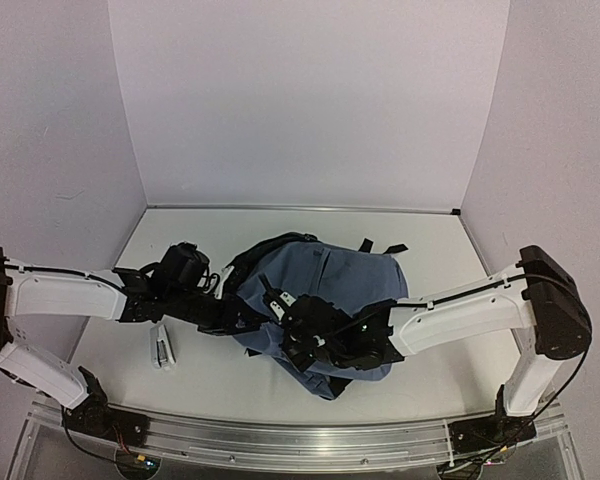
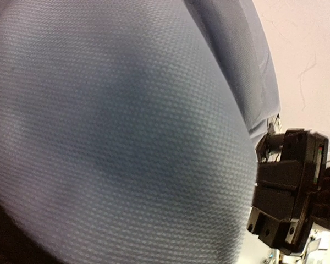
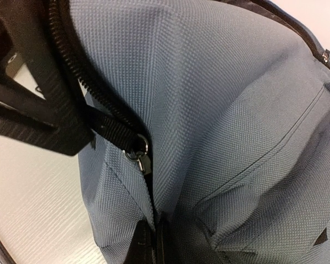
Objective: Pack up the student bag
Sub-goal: Zip the student bag at the center of the board.
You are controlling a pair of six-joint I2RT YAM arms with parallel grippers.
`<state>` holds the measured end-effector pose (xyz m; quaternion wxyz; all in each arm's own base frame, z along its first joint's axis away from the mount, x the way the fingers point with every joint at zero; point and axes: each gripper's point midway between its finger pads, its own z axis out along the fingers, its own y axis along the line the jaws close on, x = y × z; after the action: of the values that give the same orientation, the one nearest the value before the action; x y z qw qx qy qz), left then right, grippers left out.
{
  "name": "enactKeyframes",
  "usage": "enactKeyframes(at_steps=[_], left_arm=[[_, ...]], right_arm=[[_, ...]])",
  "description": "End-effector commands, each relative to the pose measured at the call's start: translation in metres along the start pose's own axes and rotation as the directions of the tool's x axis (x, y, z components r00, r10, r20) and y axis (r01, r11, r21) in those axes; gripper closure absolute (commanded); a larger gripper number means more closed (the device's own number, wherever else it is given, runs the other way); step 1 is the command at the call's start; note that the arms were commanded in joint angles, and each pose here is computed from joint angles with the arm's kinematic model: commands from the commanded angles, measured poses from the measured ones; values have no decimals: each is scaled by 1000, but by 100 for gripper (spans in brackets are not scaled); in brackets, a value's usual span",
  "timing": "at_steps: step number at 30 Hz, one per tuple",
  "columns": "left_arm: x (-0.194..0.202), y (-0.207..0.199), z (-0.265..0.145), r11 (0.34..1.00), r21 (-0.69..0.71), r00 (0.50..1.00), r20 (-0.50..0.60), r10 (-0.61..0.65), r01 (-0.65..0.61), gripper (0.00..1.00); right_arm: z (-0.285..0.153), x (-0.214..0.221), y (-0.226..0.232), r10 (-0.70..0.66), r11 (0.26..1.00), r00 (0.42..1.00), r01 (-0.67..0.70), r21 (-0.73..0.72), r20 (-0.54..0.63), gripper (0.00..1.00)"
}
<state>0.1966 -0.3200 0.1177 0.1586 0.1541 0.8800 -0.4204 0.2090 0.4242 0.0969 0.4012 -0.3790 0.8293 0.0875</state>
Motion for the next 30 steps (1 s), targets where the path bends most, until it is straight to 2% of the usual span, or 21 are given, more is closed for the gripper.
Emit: enactKeyframes(at_steps=[1, 2, 11, 17, 23, 27, 28, 30], left_arm=[[-14, -6, -8, 1000, 4, 996, 84, 19, -20, 96], [-15, -4, -10, 1000, -6, 995, 96, 13, -13, 99], [-15, 33, -41, 976, -183, 974, 215, -77, 118, 100], [-21, 48, -67, 958, -225, 950, 293, -107, 178, 100], [-35, 53, -81, 953, -244, 941, 325, -92, 177, 100], [-38, 31, -74, 985, -158, 961, 277, -29, 75, 100], [-37, 21, -71, 992, -118, 967, 256, -3, 35, 100], [-35, 6, -68, 998, -54, 975, 220, 38, -27, 100]], right_arm=[[-3, 8, -16, 3, 998, 1000, -1, 57, -27, 100], [-3, 9, -16, 4, 998, 1000, -3, 60, -27, 100], [-11, 19, -31, 49, 992, 998, -45, 116, -32, 100], [-21, 34, -40, 89, 989, 995, -82, 126, -50, 100], [-33, 42, -43, 107, 989, 992, -100, 106, -63, 100], [-44, 25, -35, 116, 992, 993, -114, 50, -31, 100], [-49, 16, -31, 114, 993, 993, -114, 34, -12, 95], [-58, -4, -24, 108, 994, 994, -108, 5, 26, 80]])
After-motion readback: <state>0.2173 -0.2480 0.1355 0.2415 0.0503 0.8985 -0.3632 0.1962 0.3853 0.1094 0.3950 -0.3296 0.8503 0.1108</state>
